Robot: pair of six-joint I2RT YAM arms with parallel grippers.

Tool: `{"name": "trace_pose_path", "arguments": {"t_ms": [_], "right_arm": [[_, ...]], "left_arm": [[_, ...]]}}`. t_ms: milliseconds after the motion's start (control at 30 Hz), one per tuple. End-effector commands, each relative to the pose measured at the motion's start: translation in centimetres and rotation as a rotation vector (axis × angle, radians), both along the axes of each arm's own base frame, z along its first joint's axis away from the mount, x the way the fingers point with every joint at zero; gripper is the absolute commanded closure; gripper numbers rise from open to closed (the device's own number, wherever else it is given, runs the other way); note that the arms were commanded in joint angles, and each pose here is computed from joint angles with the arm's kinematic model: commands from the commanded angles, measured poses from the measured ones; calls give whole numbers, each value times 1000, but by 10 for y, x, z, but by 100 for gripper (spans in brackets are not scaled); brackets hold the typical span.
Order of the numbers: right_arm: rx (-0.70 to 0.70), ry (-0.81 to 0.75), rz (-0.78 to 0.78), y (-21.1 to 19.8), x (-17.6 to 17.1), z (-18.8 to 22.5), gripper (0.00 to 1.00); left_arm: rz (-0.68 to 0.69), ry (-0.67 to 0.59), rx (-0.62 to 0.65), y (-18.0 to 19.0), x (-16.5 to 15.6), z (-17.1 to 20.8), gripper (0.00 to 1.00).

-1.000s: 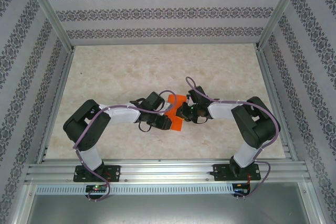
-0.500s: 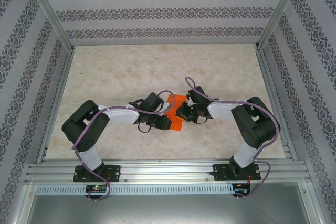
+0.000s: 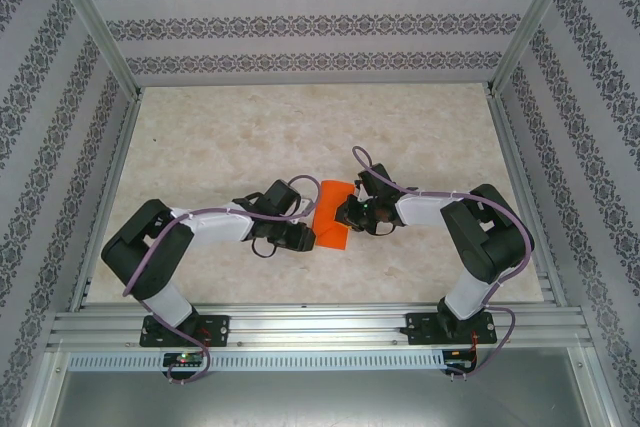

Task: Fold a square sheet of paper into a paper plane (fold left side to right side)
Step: Fold the triangle a second time at the center of the table.

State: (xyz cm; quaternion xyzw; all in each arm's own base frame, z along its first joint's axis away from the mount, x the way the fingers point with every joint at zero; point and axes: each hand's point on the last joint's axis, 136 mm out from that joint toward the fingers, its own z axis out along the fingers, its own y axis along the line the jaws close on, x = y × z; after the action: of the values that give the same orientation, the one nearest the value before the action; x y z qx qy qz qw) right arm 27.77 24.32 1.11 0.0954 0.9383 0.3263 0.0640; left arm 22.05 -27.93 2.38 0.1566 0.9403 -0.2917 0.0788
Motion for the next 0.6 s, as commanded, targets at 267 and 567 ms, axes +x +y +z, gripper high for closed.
{"name": "trace_pose_path", "arguments": {"t_ms": [267,567], "right_arm": [[-154,91,-38,-33,-17,-30,83],[-151,95,-37,-32,-18,-31,83]], "left_arm": [[-46,-48,-213,-30,10,68,72],[-57,-6,-186,-42,23,48,74]]}}
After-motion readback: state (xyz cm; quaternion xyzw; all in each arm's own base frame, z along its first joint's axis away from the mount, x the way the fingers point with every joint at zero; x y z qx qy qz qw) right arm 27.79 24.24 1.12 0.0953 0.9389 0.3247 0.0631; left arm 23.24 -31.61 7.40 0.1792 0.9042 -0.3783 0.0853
